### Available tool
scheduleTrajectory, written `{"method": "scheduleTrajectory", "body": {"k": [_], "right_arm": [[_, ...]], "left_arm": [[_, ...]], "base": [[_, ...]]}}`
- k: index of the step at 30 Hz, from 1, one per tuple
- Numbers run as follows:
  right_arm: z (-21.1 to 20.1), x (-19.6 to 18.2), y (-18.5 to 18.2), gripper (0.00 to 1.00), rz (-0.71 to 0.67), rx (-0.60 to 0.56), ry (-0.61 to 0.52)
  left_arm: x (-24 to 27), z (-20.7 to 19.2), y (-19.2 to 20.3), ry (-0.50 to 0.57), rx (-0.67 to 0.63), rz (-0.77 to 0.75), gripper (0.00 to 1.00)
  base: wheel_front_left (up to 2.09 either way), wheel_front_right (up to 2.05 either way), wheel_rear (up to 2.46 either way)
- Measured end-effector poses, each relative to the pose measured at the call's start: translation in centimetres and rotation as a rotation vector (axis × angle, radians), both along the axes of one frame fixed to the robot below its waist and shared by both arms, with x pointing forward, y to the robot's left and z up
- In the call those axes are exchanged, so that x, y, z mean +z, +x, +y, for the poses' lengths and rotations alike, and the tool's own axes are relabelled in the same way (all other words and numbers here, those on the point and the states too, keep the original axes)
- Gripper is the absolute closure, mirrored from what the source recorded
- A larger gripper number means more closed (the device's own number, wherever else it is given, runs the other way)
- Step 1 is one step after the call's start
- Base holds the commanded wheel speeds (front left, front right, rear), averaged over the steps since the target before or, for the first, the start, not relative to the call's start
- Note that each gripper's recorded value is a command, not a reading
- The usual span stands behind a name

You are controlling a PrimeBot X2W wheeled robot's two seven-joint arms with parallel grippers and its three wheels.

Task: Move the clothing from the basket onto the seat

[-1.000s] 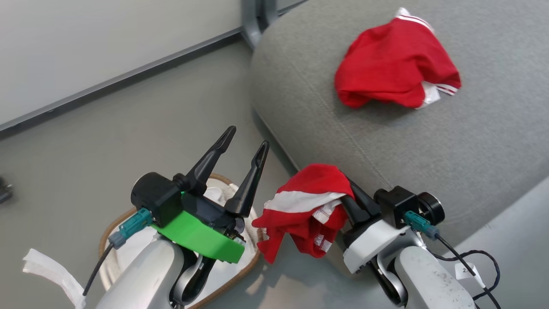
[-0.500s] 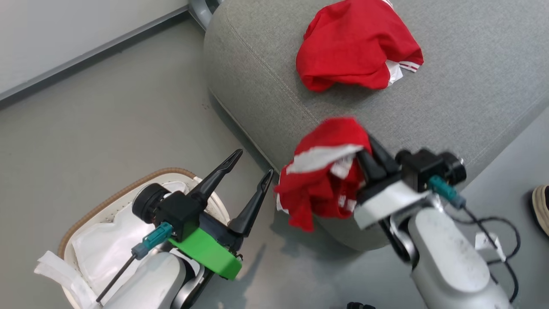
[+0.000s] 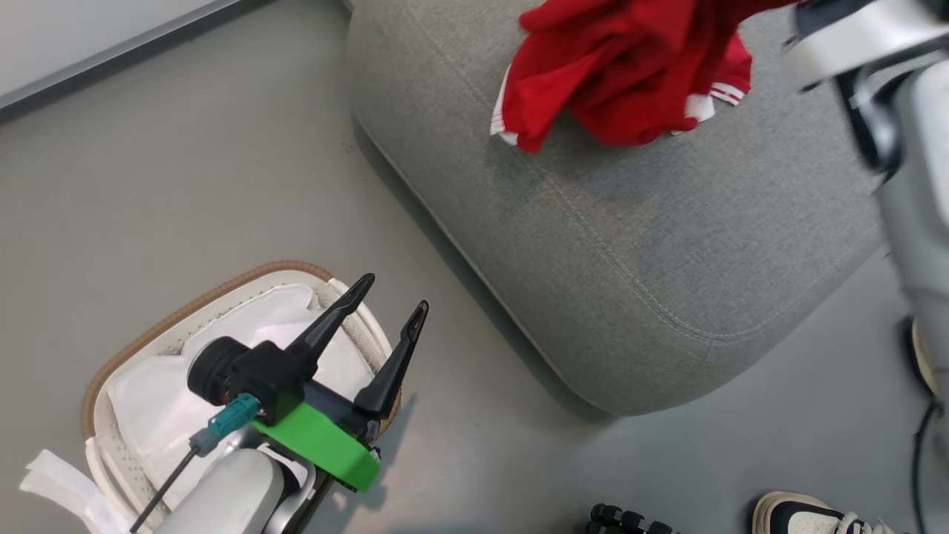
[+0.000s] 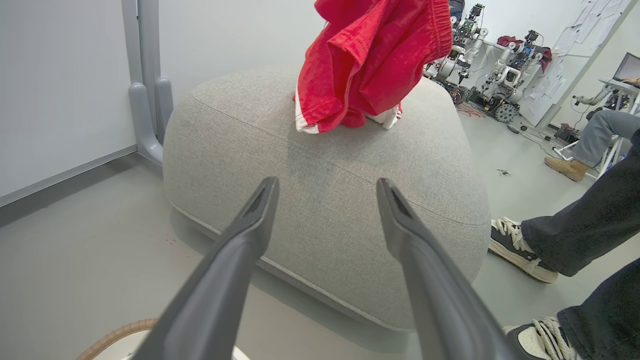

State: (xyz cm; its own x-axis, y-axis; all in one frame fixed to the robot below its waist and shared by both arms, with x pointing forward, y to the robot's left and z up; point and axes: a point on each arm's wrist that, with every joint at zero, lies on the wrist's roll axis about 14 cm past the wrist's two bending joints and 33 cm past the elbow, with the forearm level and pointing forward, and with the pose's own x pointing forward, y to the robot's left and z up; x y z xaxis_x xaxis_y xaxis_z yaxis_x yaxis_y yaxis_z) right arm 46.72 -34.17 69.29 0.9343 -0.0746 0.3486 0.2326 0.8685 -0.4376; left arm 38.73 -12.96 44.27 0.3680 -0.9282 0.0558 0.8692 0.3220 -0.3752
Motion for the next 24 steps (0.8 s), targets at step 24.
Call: {"method": "scheduleTrajectory", "body": {"k": [24], "right_arm": [[-9.7, -14.3, 6.0, 1.00, 0.319, -0.431, 0.048]], "left_arm": [[-6.7, 8.1, 5.5, 0.088, 0.205, 0.109, 0.00]], "base": [[0.00, 0.00, 0.00]]}}
